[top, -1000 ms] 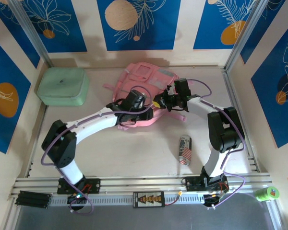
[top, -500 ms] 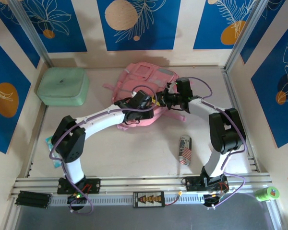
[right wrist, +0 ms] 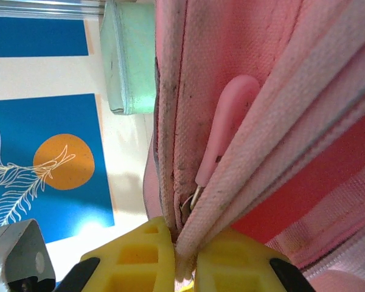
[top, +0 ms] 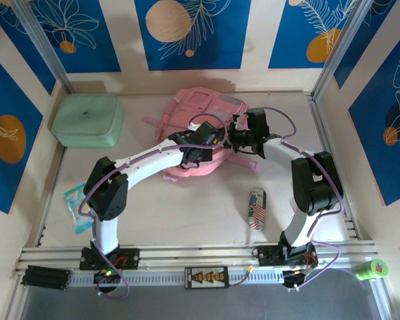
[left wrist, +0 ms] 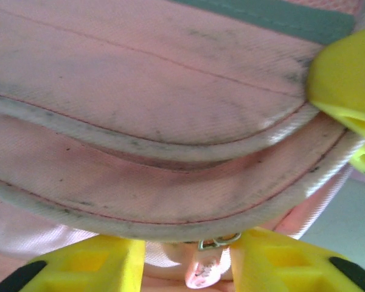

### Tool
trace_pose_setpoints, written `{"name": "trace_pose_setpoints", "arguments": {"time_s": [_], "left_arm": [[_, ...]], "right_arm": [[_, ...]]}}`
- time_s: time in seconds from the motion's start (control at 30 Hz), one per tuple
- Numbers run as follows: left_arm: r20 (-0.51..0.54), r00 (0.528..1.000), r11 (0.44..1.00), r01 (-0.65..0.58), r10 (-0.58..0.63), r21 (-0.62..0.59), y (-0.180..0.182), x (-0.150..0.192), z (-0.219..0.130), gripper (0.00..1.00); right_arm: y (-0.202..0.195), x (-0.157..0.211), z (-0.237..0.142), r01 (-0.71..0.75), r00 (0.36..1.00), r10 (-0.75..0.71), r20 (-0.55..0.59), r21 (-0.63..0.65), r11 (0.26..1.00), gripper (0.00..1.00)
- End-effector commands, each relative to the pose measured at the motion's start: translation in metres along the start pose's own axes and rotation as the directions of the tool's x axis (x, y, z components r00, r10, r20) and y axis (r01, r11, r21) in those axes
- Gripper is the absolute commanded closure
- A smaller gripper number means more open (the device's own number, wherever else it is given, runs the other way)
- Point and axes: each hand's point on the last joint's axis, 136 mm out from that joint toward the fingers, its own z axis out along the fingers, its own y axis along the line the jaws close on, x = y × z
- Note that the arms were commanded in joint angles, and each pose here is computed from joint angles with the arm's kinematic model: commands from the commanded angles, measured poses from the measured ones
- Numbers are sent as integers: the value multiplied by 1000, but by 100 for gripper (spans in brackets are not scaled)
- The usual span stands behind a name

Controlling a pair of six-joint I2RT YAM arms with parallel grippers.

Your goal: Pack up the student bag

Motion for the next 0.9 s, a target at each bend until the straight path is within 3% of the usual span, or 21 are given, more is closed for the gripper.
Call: {"name": "trace_pose_setpoints", "arguments": {"time_s": [0.0,0.17,0.47,0.6,0.87], "left_arm": [[35,999,998,-8,10,-67,12,-7,-11,66],[54,998,1000,-10,10,-10,8,-9,-21,77],[7,999,997,-34,34,65,-2,2,-19,88],[-3,1000,998,-26,26,59,7,5,-20,92],[-74,994,987,90,-80,132,44,16,-8,91]], "right_arm": [[46,5,-17,120,992,-122,-9,-125,985,89],[40,1,-18,107,994,-107,1,-102,989,90],[37,-3,-21,95,995,-93,18,-92,991,91],[32,-7,-24,81,996,-79,36,-70,994,91],[17,-16,-33,39,994,-38,107,0,999,92]]}}
